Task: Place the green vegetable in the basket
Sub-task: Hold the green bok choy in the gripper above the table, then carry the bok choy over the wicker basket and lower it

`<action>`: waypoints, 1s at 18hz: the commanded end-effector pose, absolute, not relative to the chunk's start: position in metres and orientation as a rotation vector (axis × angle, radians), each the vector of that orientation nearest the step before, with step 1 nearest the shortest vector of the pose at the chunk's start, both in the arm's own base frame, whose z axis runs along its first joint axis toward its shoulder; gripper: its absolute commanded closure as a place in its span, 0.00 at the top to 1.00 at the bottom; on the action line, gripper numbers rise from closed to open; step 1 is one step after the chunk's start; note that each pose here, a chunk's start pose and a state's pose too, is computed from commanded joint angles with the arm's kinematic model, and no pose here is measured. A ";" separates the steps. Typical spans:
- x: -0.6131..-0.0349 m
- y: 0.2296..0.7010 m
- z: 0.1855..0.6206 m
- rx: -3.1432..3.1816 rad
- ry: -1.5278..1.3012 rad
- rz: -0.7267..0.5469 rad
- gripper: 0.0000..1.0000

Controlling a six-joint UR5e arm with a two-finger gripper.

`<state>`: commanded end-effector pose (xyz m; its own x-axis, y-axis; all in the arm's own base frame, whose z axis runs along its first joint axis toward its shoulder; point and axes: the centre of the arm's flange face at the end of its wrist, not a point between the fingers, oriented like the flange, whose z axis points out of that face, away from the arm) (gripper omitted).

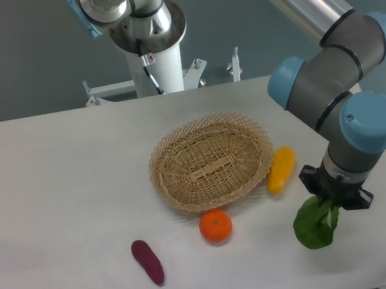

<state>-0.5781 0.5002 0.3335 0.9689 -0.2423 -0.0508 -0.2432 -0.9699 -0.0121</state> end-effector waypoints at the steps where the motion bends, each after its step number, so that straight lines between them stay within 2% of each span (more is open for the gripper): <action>1: -0.578 0.500 0.334 -3.098 0.382 0.079 0.24; 6: -0.567 0.495 0.332 -3.092 0.389 0.057 0.22; 14: -0.477 0.453 0.321 -2.986 0.503 0.090 0.22; 18: -0.450 0.444 0.311 -2.981 0.581 0.055 0.22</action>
<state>-0.4504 0.4439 0.3107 0.9265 -0.3723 -0.0553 -0.3760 -0.9218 -0.0948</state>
